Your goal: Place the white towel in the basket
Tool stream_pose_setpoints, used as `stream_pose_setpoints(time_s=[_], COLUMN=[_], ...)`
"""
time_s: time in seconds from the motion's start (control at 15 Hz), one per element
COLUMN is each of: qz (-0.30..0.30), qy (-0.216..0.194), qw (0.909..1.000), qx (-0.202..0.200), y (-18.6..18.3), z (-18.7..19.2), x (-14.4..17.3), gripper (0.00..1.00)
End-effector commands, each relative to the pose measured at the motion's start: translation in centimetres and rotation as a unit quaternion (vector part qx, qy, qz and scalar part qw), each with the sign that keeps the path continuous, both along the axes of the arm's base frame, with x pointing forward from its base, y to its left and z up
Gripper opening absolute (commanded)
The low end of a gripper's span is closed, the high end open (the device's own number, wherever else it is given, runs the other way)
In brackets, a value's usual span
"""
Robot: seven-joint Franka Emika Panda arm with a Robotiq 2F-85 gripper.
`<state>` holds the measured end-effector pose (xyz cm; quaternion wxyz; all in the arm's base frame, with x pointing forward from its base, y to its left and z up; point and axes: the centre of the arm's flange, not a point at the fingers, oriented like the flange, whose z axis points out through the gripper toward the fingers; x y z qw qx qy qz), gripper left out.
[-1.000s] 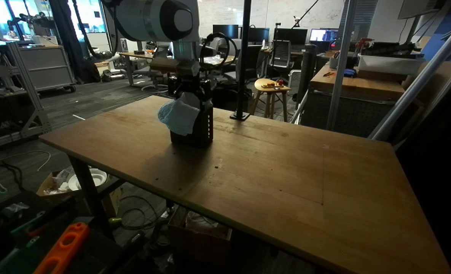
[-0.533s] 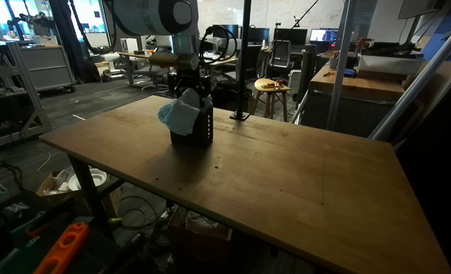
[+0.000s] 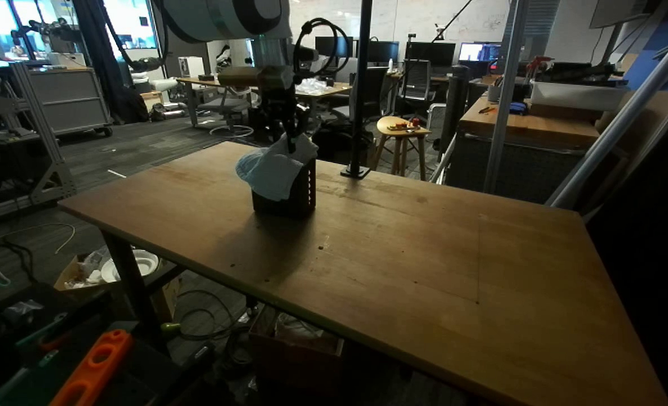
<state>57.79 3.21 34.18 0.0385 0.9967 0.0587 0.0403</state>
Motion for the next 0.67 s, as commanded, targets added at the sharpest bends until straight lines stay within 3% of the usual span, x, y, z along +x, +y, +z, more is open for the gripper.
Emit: stream_pose_setpoints(time_s=[0.0,0.07,0.47,0.53,0.6], qz=[-0.001,0.001,0.008,0.009,0.008], qy=[-0.007,-0.008,-0.004,-0.004,-0.004], qw=[0.9999,0.9999,0.9996,0.9996,0.9996], qx=[-0.013,-0.015,-0.028,-0.028,-0.028], y=[0.56,0.69,1.31,1.41,1.52], z=[1.82,1.94,2.11,2.11,2.15], x=[-0.29,-0.35,-0.73,-0.79,-0.82], gripper=[0.29,0.49,0.92,0.95,0.85])
